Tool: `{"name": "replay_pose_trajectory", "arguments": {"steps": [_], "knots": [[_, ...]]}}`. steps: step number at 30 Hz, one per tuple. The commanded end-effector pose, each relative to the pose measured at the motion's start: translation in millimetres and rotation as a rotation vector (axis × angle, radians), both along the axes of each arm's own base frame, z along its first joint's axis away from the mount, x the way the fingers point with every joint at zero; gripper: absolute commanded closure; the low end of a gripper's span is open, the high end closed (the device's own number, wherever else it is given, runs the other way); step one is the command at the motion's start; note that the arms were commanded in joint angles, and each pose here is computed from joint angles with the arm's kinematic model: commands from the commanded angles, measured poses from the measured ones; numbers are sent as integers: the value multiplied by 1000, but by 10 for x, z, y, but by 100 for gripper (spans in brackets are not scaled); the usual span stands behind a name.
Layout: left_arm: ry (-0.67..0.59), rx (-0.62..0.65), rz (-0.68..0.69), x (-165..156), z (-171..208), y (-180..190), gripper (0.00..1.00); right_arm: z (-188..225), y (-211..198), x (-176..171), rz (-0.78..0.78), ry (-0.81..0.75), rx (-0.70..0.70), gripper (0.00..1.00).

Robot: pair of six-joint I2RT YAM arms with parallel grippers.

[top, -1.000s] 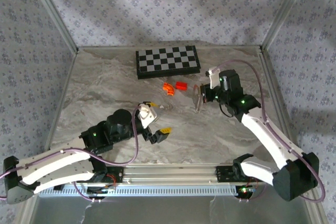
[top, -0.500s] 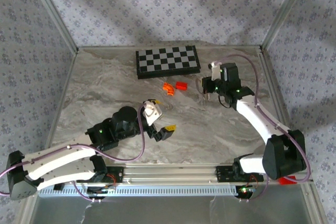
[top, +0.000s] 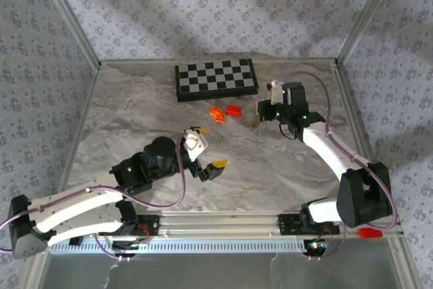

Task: Put the keys on the keyring

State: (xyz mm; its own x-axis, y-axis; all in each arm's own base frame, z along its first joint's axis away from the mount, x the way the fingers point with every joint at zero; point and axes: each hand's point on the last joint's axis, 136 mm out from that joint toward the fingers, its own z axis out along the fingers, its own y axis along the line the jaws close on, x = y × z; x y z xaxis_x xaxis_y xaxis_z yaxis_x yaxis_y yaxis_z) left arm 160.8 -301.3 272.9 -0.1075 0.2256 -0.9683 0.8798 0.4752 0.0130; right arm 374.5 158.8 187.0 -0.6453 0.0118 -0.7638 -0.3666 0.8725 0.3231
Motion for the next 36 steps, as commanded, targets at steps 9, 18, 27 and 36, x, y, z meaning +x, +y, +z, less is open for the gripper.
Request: {"name": "replay_pose_trajectory", "arguments": {"steps": [9, 18, 27, 36], "knots": [[-24, -56, 6, 0, 161, 48, 1, -90, -31, -290, -14, 31, 67, 100], [-13, -40, 35, 77, 55, 55, 1, -280, -56, -517, -51, 88, 140, 100], [-14, -40, 38, 85, 34, 70, 1, -462, -118, -710, -103, 133, 180, 100], [-8, -34, 37, 82, -17, 74, 1, -705, -100, -911, -121, 189, 195, 100]]}}
